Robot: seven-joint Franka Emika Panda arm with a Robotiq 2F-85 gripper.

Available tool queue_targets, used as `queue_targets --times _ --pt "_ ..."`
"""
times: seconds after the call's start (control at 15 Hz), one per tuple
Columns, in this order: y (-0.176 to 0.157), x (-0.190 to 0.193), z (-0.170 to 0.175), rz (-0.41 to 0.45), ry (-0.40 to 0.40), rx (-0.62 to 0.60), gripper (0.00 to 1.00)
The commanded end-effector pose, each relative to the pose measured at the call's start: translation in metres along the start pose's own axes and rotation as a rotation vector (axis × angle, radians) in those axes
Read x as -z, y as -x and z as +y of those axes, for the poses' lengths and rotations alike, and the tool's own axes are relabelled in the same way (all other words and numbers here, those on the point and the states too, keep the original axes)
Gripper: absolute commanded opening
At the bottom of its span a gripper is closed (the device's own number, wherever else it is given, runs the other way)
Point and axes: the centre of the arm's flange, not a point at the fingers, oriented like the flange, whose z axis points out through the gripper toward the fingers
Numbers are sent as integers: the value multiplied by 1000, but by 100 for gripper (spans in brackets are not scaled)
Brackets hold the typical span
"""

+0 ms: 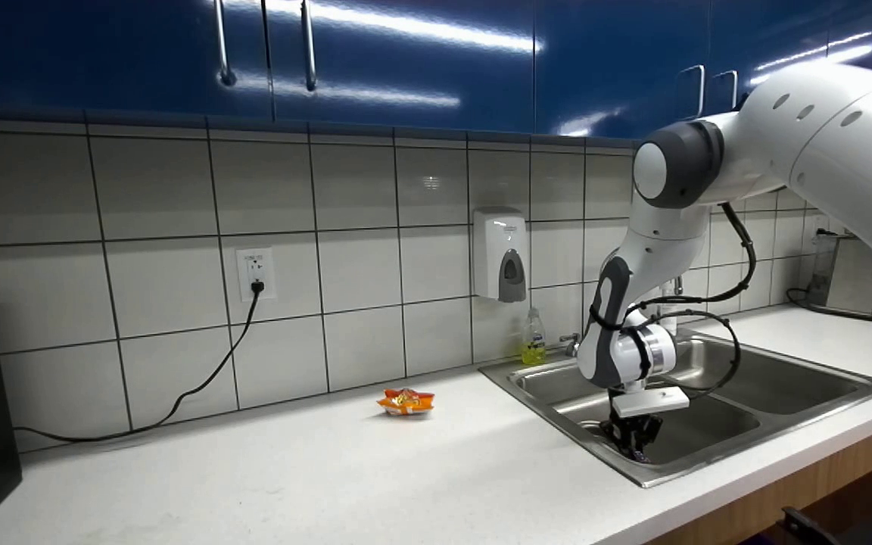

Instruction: Put the snack bar in the sink

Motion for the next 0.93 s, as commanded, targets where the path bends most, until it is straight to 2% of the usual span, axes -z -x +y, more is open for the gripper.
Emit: queue_targets --times 0.0,0.13,0.2,0.27,0.33,0.73,0.87 --pt "-11 -2 4 -7 -24 -8 5" --pt "-12 -3 4 -11 -20 -14 5" --pt "-12 -3 3 -15 -16 -17 45" --pt "-12 -2 3 -13 -17 -17 46" --pt "-12 -1 3 -13 -19 -19 51" --pt "-15 11 4 4 -20 -24 97" --pt "-17 18 2 16 -17 -19 100"
